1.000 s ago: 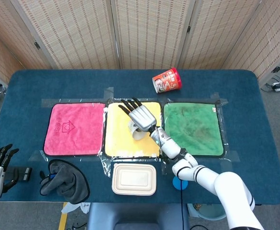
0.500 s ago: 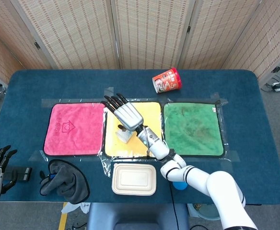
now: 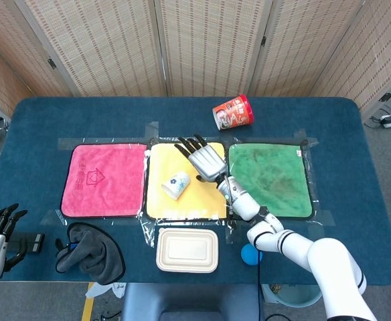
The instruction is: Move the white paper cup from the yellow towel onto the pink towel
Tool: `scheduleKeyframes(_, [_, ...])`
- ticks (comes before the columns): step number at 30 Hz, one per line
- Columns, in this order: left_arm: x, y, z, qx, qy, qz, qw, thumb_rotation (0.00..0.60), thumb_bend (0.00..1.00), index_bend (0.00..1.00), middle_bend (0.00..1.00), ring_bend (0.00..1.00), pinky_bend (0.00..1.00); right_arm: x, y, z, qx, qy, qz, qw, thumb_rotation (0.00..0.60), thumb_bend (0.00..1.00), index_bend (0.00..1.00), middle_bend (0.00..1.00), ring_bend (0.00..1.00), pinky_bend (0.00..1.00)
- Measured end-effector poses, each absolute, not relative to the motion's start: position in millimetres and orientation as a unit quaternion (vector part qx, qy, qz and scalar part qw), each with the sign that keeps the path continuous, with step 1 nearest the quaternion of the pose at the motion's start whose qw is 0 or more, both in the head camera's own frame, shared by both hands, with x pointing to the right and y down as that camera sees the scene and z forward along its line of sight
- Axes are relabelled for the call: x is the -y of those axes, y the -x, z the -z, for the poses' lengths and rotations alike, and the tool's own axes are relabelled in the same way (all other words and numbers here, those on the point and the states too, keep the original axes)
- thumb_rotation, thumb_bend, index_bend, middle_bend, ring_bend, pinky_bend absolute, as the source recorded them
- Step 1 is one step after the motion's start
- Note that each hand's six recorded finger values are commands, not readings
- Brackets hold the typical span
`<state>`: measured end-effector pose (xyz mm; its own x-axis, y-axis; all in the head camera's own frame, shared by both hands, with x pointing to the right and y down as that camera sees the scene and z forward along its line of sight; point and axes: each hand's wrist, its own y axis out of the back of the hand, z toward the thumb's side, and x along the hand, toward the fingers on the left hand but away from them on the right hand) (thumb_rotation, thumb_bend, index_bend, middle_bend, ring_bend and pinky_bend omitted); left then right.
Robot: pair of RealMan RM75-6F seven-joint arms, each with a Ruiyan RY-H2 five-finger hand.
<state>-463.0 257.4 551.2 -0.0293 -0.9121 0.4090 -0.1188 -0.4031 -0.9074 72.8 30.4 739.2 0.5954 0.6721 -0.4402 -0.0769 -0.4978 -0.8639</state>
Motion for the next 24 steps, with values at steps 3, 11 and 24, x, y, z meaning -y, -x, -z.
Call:
scheduleKeyframes(3, [-258,463,-551,-0.426,0.607,0.577,0.343,0.600,0.58,0.21,0.14,0.14,0.00,-30,-76,-747,0.184,0.758,-0.420,0.463,0.600,0.24,0.00,0.05,0.09,0.01])
scheduleKeyframes(11, [-259,463,-551,-0.425,0.605,0.579,0.342,0.600,0.58,0.21,0.14,0.14,0.00,-36,-58,-762,0.168,0.755,-0.429,0.468,0.600,0.23,0.00,0.05,0.09,0.01])
scheduleKeyframes(24, [-262,469,-548,-0.428,0.598,0.585,0.343,0.600,0.58,0.21,0.14,0.14,0.00,-43,1,-754,0.175,0.774,-0.390,0.467,0.600,0.23,0.00,0.06,0.08,0.01])
